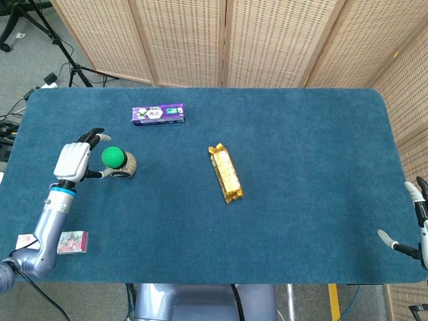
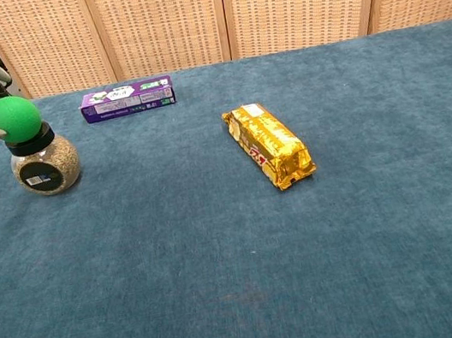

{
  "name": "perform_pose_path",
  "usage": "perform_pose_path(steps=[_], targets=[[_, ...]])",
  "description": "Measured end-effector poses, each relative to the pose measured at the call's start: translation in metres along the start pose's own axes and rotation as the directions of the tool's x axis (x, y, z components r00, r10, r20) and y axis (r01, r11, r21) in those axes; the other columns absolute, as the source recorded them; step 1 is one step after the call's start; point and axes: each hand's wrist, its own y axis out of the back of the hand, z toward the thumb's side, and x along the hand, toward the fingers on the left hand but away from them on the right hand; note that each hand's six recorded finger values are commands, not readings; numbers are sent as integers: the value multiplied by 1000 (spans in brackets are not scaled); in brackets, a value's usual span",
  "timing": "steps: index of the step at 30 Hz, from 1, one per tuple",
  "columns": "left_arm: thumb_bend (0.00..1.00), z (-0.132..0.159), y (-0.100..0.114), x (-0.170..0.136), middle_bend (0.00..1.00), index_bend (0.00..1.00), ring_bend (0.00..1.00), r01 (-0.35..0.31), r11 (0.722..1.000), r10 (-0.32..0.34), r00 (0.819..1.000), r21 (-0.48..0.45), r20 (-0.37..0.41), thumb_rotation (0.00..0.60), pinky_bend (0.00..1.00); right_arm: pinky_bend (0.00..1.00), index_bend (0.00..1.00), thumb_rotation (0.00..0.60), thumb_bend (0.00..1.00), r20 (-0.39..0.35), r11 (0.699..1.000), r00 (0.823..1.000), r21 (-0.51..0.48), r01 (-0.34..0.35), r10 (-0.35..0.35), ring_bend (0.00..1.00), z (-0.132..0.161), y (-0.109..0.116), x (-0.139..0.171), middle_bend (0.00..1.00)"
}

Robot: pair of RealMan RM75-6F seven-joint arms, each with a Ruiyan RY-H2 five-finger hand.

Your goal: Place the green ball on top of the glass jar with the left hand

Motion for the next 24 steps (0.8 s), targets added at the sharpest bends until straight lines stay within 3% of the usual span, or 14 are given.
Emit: perform_pose_path(steps=[9, 13, 15, 24], targets=[[83, -3, 36, -23, 129, 219, 125, -68, 998, 69, 997, -18, 35, 600, 427, 0, 0, 600, 0, -6, 1000, 1000, -3, 1, -1, 0, 1, 1, 1, 0], [3, -8, 53, -37, 5, 68, 2, -95, 995, 95, 995, -14, 40, 600, 106, 0, 0, 600, 0, -8, 1000, 1000, -4, 4, -4, 0, 2, 2, 2, 0], [0, -14, 60, -48, 0, 9, 0, -99, 995, 99, 994, -2, 35, 600, 17, 0, 0, 600, 0, -9, 1000, 1000, -4, 6, -7, 0, 2, 2, 2, 0], [0, -62, 72, -125, 0, 0, 0, -165, 986, 168, 982, 37, -90, 600, 0, 0, 0, 600, 0, -29, 999, 999, 23, 27, -26, 0, 6, 4, 4, 0]])
